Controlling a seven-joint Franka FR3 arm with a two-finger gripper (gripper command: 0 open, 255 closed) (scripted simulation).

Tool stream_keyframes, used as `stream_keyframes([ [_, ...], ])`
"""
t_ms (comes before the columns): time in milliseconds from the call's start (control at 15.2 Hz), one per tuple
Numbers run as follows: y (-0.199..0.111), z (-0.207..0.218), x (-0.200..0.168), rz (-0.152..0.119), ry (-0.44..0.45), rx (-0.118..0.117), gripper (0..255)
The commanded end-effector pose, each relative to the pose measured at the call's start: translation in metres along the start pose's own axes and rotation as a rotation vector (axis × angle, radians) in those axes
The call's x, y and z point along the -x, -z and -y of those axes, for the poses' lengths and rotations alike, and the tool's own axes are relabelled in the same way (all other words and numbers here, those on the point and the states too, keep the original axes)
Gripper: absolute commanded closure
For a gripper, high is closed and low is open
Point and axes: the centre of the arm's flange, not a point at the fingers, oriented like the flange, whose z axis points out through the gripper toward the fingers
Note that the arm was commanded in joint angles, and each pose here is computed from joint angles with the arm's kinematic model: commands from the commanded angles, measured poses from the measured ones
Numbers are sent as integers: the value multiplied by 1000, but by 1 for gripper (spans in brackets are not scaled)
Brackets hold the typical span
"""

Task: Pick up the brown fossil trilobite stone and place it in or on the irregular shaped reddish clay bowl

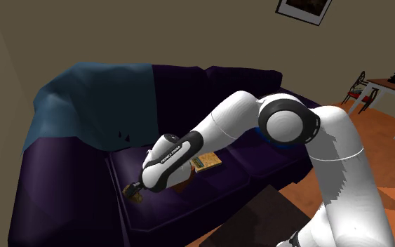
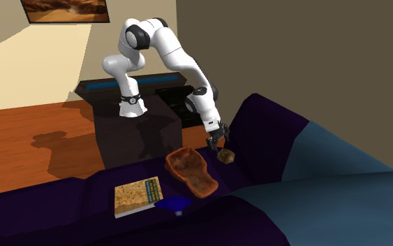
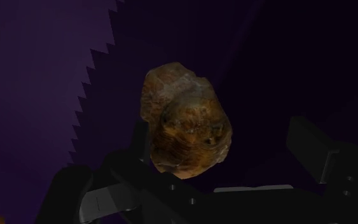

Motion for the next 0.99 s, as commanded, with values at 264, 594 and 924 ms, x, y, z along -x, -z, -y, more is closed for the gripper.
stream_keyframes([
  [264,-8,-1,1,0,0,0,0],
  [594,-8,-1,1,0,0,0,255],
  [924,-9,0,0,0,0,0,255],
])
